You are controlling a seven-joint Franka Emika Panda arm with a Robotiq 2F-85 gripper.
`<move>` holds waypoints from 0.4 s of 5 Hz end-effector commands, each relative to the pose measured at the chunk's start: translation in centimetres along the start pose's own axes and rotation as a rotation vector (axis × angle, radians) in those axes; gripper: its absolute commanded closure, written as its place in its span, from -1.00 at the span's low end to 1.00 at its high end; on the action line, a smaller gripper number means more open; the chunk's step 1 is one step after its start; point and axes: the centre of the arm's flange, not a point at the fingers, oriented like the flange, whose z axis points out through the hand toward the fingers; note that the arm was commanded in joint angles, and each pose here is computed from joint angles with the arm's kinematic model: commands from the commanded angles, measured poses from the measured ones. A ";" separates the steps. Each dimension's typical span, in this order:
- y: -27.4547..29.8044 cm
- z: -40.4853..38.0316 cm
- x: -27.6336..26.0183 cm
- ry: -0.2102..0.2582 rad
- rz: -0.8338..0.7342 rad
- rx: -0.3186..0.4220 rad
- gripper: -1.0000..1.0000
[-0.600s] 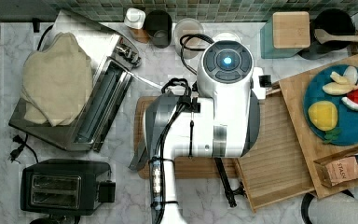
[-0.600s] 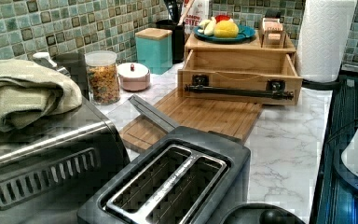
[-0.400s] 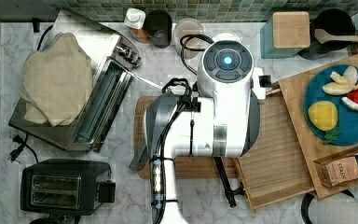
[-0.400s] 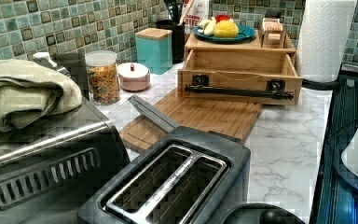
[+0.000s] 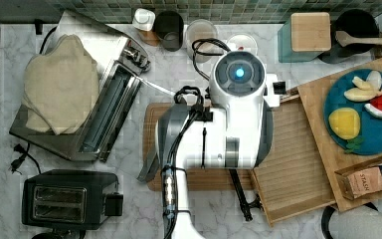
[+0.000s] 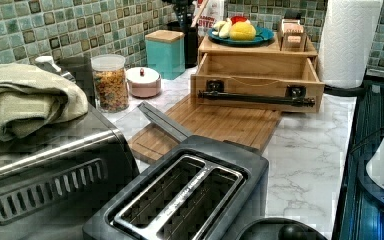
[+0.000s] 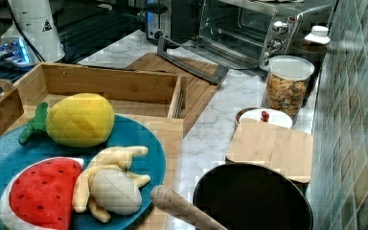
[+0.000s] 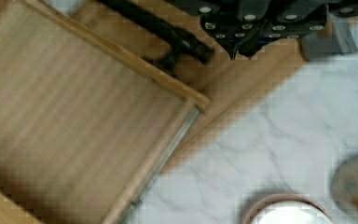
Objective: Close the drawer.
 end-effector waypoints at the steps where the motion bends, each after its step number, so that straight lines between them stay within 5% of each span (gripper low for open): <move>1: 1.9 1.8 -6.8 -0.054 -0.162 0.037 1.00; 2: 2.2 2.6 -7.7 -0.070 -0.282 0.022 1.00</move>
